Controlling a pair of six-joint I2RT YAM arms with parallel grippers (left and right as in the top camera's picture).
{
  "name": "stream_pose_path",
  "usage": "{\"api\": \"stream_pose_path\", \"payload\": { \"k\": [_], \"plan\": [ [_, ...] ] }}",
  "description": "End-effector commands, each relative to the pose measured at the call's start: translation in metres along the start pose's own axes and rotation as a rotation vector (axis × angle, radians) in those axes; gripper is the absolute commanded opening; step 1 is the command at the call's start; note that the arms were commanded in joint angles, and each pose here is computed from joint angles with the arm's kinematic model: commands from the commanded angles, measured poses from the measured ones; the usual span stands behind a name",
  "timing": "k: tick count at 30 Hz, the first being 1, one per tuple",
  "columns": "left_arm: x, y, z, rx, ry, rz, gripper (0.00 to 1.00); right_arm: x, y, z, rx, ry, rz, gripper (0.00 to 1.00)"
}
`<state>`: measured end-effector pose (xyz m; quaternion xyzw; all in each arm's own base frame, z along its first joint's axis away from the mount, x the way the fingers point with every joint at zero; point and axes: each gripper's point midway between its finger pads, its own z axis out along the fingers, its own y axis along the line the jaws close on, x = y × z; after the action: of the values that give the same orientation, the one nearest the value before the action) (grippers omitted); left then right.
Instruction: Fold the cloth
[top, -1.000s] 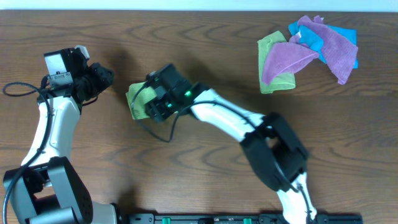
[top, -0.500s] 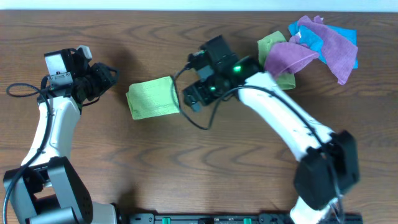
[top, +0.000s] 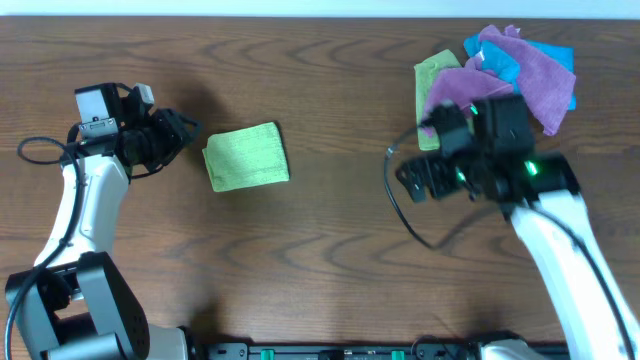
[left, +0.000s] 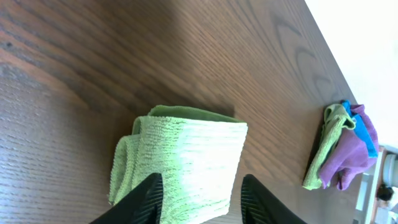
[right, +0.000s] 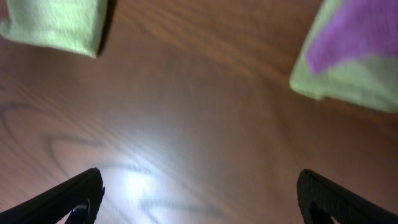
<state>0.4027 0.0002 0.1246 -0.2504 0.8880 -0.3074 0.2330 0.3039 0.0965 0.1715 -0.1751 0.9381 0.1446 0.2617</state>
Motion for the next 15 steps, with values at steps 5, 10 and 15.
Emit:
{"api": "stream_pose_path", "payload": {
  "k": [5, 10, 15],
  "plan": [
    [0.011, -0.027, 0.002, 0.044, 0.033, 0.024, 0.72, 0.047, 0.001, -0.016, 0.046, -0.087, 0.079, 0.99],
    [0.021, -0.031, 0.007, 0.034, 0.064, 0.03, 0.95, 0.075, 0.002, -0.012, 0.057, -0.095, 0.136, 0.99],
    [0.028, -0.025, 0.007, 0.009, 0.087, 0.011, 0.95, 0.093, 0.003, -0.007, 0.054, -0.095, 0.209, 0.99]
  ]
}}
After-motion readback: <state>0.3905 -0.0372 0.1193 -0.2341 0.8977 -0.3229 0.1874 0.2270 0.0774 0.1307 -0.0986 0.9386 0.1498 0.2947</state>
